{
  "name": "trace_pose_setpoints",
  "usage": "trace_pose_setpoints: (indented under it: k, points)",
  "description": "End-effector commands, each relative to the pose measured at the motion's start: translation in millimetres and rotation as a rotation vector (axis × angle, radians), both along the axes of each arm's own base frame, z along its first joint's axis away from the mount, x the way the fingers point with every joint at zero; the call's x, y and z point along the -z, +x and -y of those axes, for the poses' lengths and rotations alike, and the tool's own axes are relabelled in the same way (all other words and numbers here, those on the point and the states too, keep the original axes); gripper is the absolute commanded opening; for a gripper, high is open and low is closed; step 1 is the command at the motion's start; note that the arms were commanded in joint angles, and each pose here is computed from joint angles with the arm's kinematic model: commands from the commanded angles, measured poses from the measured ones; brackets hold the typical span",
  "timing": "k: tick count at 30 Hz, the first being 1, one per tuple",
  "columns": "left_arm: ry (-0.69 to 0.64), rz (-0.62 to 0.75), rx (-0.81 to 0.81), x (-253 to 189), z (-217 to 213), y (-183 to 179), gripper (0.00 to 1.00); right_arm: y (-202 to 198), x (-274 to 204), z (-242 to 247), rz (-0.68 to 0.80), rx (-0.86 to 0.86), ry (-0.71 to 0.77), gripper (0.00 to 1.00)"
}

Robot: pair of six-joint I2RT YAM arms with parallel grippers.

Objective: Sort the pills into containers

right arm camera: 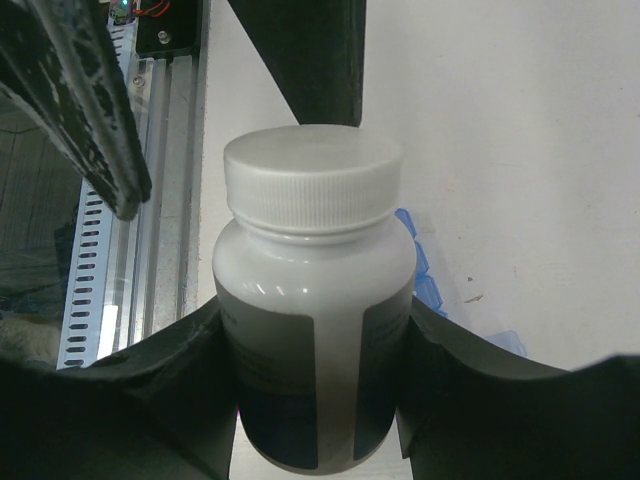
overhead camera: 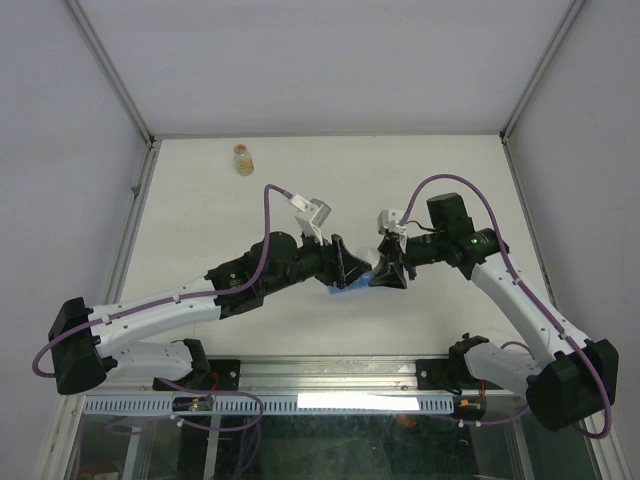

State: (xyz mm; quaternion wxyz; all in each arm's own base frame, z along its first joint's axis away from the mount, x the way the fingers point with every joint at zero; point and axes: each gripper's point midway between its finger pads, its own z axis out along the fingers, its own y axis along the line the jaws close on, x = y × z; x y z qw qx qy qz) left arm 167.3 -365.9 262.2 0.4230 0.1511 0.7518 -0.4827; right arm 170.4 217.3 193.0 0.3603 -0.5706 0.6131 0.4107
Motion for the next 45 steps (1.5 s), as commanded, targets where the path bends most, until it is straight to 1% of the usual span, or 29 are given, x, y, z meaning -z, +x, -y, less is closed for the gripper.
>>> trace_pose_setpoints:
  k: [1,4,6,13,15,17,19,21,24,26,27,28,29,30,31,32,33,34,36,37,39,42,45]
  points:
    - [-0.012,0.067,0.011,-27.4,10.5,5.3,0.61,5.2,-18.9,-4.8,0.065,-0.015,0.048,0.0]
    - [0.003,0.078,0.011,-28.0,13.8,8.2,0.59,5.0,-18.8,-4.8,0.065,-0.015,0.047,0.0]
    - [0.019,0.083,0.015,-26.7,15.7,9.3,0.55,5.0,-19.0,-4.7,0.065,-0.014,0.048,0.0]
    - [0.051,0.103,0.05,-24.8,21.9,8.2,0.31,4.5,-19.8,-5.0,0.068,-0.018,0.049,0.0]
    - [0.061,0.125,0.084,-24.3,23.8,5.3,0.27,4.6,-19.6,-4.7,0.067,-0.016,0.049,0.0]
    - [0.069,0.2,0.196,-24.0,29.1,-6.4,0.23,4.5,-19.8,-4.8,0.068,-0.017,0.05,0.0]
    - [0.078,0.304,0.34,-20.1,33.1,-20.9,0.16,4.2,-20.2,-5.1,0.067,-0.019,0.051,0.0]
    - [0.093,0.413,0.485,-12.2,34.3,-34.0,0.11,3.9,-20.2,-4.9,0.067,-0.018,0.052,0.0]
    - [0.075,0.63,0.779,1.0,31.2,-62.4,0.11,3.6,-20.6,-5.2,0.067,-0.022,0.054,0.0]
    - [0.067,0.771,0.884,8.7,28.5,-68.9,0.11,3.0,-20.5,-5.2,0.065,-0.023,0.054,0.0]
    - [0.066,0.821,0.908,11.7,27.4,-66.7,0.12,3.3,-20.5,-4.9,0.066,-0.021,0.053,0.0]
    - [0.073,0.856,0.903,12.0,26.9,-56.9,0.14,2.8,-20.7,-4.8,0.068,-0.022,0.054,0.0]
    - [0.074,0.868,0.899,11.1,26.8,-49.0,0.15,2.8,-20.9,-4.9,0.068,-0.023,0.054,0.0]
    - [0.073,0.87,0.884,7.6,26.3,-40.1,0.21,2.8,-21.2,-4.8,0.068,-0.023,0.055,0.0]
    - [0.075,0.859,0.851,3.4,26.1,-30.4,0.3,2.8,-21.2,-4.8,0.07,-0.024,0.054,0.0]
    - [0.071,0.848,0.804,-2.5,25.7,-21.3,0.4,2.5,-21.3,-4.7,0.07,-0.025,0.054,0.0]
    - [0.056,0.848,0.742,-11.6,25.5,-12.7,0.56,2.3,-21.1,-4.9,0.069,-0.026,0.055,0.0]
    - [0.037,0.858,0.688,-19.8,23.6,-7.9,0.67,2.2,-20.4,-4.6,0.067,-0.026,0.054,0.0]
    - [-0.015,0.886,0.586,-32.2,15.4,-3.6,0.95,2.0,-21.2,-4.5,0.07,-0.026,0.054,0.0]
    - [-0.043,0.897,0.538,-39.3,10.5,-2.5,0.99,2.2,-21.5,-4.5,0.072,-0.027,0.055,0.0]
    - [-0.082,0.873,0.446,-47.8,-0.1,1.1,0.99,2.0,-21.0,-4.6,0.069,-0.027,0.055,0.0]
    - [-0.106,0.802,0.359,-51.5,-14.0,3.3,0.99,2.0,-20.4,-4.7,0.068,-0.028,0.054,0.0]
    - [-0.123,0.697,0.277,-50.0,-28.7,4.2,0.99,2.4,-20.4,-4.5,0.07,-0.027,0.053,0.0]
